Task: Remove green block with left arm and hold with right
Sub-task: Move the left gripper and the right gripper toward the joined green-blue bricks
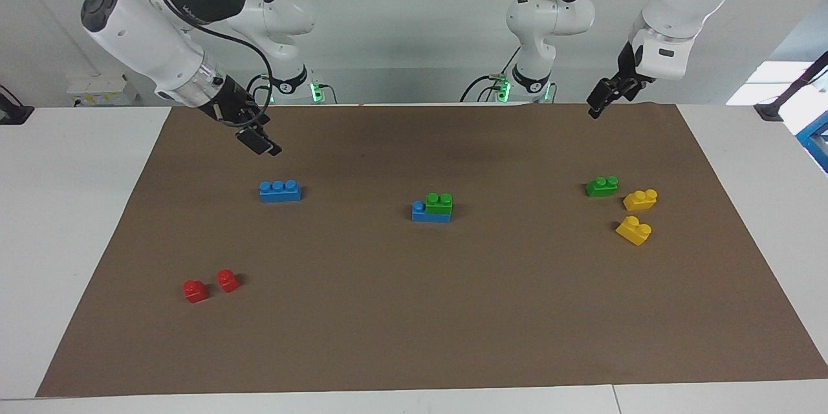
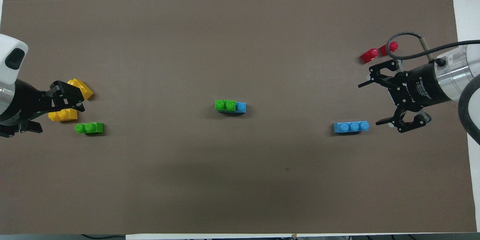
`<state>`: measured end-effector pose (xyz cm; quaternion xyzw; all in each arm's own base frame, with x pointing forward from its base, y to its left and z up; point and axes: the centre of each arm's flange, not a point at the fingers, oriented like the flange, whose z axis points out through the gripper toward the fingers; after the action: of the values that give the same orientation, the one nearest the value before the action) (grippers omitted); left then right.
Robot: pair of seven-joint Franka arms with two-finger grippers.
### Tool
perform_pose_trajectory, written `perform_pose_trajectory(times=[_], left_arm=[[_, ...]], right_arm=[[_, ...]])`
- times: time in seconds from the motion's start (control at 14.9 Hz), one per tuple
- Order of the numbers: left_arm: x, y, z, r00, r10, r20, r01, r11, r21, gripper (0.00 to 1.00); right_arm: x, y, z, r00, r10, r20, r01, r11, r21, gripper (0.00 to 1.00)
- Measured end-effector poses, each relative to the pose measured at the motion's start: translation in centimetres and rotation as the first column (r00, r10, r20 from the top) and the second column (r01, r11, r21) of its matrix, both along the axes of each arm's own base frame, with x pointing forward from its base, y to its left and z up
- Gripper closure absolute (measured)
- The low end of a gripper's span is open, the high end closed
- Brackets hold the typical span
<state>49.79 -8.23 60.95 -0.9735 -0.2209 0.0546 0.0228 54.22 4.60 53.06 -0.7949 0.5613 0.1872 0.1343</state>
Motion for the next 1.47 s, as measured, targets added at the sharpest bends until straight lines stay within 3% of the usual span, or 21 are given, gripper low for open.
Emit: perform_pose_trajectory(times=[0.33,0.67,1.14,1.47], left_arm=[[-0.9,-2.7,-1.0,0.967,0.251,0.036,-0.252,0.968,0.008,0.0],[-1.8,-7.8,-1.4,0.855,0.509,0.102,-0.509,0.86,-0.019,0.0],[-4.4,-14.4,-4.8,0.673,0.734,0.097,-0.733,0.678,-0.046,0.0],[-3.9,-16.8,-9.0,0.576,0.815,0.066,-0.812,0.58,-0.064,0.0]], right_arm=[[1.9,3.4,-3.4,0.989,-0.121,-0.09,0.128,0.988,0.086,0.0],[3.0,7.6,-6.0,0.962,-0.233,-0.143,0.255,0.954,0.156,0.0],[1.3,13.8,-10.2,0.953,-0.275,-0.127,0.292,0.945,0.147,0.0],[0.5,15.7,-13.6,0.939,-0.32,-0.123,0.337,0.93,0.149,0.0]])
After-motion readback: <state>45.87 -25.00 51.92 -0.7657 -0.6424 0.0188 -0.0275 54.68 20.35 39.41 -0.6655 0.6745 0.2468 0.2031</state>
